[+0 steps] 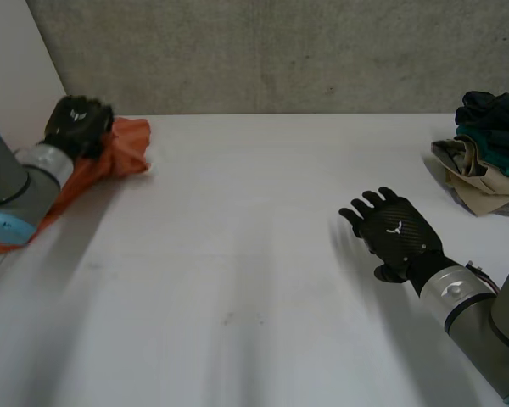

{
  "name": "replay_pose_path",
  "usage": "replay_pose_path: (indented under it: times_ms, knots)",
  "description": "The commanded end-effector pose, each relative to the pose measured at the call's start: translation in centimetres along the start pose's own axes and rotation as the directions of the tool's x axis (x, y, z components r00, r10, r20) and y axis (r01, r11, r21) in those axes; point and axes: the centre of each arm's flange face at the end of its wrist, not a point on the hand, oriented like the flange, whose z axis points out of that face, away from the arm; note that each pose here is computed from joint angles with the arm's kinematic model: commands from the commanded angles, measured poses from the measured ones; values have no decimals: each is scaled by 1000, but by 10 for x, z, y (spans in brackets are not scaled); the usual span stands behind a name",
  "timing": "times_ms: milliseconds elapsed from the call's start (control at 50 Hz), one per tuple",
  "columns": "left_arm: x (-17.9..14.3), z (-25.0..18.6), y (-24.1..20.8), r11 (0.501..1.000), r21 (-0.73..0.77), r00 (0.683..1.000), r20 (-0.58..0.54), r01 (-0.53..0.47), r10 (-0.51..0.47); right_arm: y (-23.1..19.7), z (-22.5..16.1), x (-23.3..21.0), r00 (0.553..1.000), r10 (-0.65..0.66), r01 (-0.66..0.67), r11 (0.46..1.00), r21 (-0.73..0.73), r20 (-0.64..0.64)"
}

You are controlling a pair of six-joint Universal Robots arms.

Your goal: Fold the laundry.

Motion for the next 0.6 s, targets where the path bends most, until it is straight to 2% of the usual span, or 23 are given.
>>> replay_pose_path:
  times_ms: [20, 80, 140, 220, 240, 300, 320, 400, 540, 600]
  knots:
    - [62, -53, -133, 974, 197, 986, -148, 108, -79, 2, 2, 26, 988, 109, -111, 994, -7, -110]
    - [86, -82, -175, 952, 261, 969, -225, 163, -104, 1, 2, 38, 973, 174, -175, 985, 6, -149]
    - [109, -100, -191, 939, 270, 947, -293, 211, -128, 0, 2, 45, 962, 215, -216, 976, 15, -170]
    - [167, -130, -204, 924, 225, 872, -455, 309, -181, -1, 1, 51, 955, 233, -233, 972, 24, -185]
    - [191, -144, -204, 922, 200, 833, -521, 332, -187, -1, 1, 52, 955, 232, -231, 973, 27, -184]
    - [230, -158, -194, 931, 145, 782, -594, 336, -190, -1, 1, 54, 954, 232, -230, 973, 30, -190]
    - [251, -163, -182, 940, 104, 753, -630, 324, -190, -1, 1, 54, 954, 232, -230, 973, 30, -190]
    - [276, -161, -141, 964, -10, 736, -644, 265, -209, -2, 1, 55, 954, 231, -230, 973, 31, -192]
    - [275, -166, -125, 988, -82, 772, -618, 128, -151, -2, 1, 61, 951, 235, -235, 972, 25, -202]
    - [264, -168, -141, 990, -59, 784, -604, 131, -140, -3, 0, 61, 951, 245, -249, 969, 1, -189]
